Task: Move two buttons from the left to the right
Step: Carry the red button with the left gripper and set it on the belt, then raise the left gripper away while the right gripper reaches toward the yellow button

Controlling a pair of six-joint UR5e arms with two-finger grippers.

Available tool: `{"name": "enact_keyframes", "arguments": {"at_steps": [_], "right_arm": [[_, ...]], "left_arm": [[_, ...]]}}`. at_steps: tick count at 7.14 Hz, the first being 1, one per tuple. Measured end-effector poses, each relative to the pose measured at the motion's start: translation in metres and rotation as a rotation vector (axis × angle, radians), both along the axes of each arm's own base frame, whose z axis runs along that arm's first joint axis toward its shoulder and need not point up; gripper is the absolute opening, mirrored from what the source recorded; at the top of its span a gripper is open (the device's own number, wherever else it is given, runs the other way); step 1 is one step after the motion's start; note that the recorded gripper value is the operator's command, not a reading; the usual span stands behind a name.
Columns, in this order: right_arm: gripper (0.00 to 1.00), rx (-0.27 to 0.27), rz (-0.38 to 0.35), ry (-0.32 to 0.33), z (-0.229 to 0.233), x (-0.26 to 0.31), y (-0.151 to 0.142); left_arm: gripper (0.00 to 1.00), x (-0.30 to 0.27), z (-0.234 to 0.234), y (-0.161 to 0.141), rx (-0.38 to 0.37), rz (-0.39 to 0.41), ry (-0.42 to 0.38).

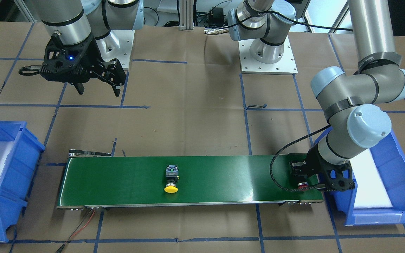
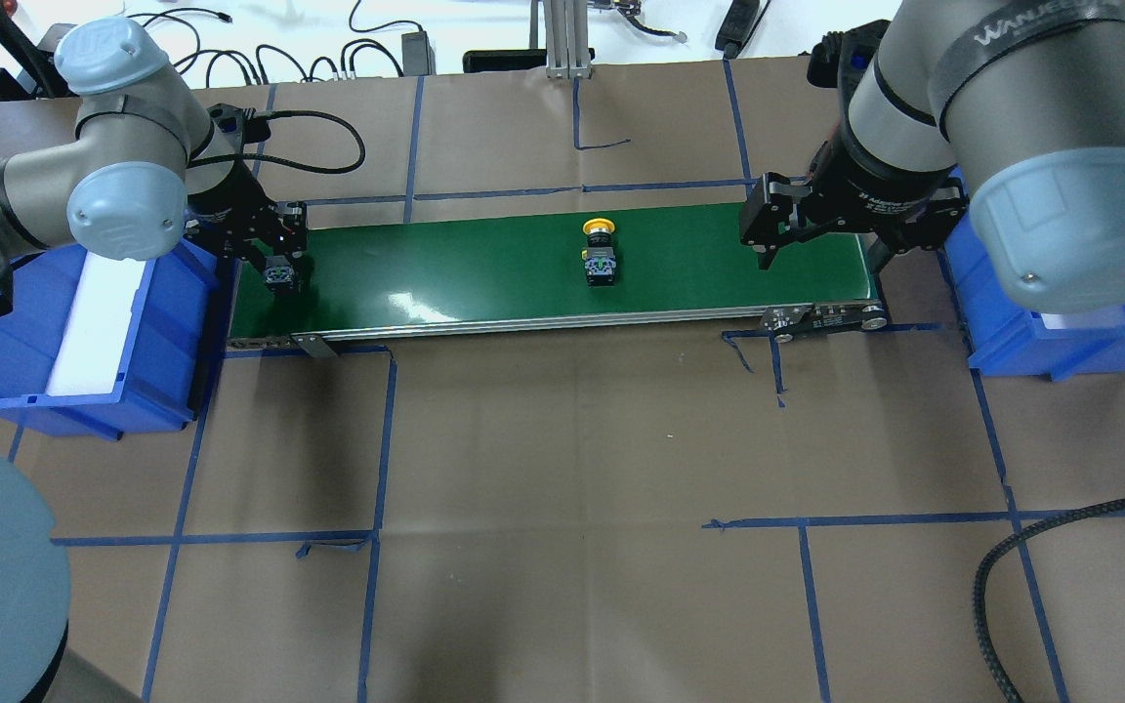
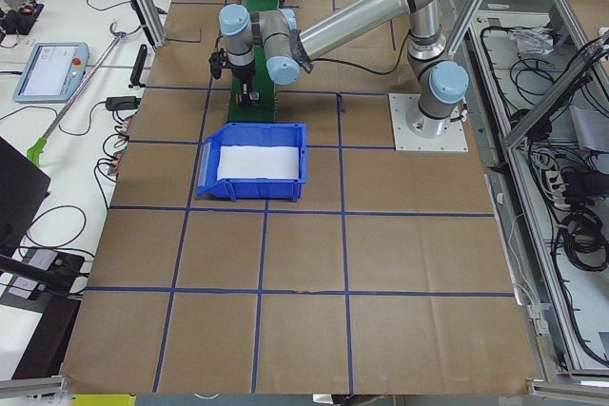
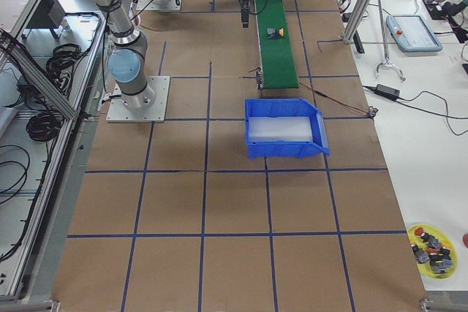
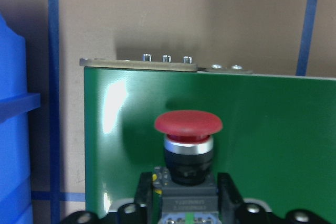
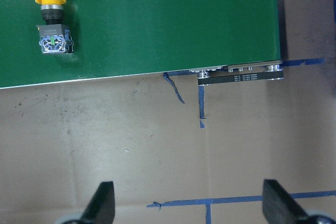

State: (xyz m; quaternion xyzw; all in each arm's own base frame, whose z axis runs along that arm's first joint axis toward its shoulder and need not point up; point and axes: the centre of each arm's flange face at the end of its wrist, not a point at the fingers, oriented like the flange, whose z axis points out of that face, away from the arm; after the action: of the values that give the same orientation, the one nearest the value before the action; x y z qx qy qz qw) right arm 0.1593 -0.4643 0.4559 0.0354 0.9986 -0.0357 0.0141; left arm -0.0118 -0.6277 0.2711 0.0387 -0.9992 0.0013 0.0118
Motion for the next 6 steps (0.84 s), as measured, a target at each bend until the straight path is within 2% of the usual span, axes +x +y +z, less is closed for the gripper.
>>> {"name": "enact_keyframes", "arguments": {"at_steps": [3,5,6], "right_arm": [[1.0,-0.001,0.0,0.0,0.0,0.0,0.0],[1.0,-0.001,0.001,-0.002,0.0,0.0,0.0],[1.0,0.002,0.003,-0.004,-0.002,0.001,-0.002]], "left_arm": [[0.99,0.004,0.047,-0.005,-0.038,0.003,-0.008],[0.99,-0.004,0.098,0.004,-0.008,-0.002,-0.001],[0.99,-0.014,0.128,0.02,0.013,-0.006,0.003]]}}
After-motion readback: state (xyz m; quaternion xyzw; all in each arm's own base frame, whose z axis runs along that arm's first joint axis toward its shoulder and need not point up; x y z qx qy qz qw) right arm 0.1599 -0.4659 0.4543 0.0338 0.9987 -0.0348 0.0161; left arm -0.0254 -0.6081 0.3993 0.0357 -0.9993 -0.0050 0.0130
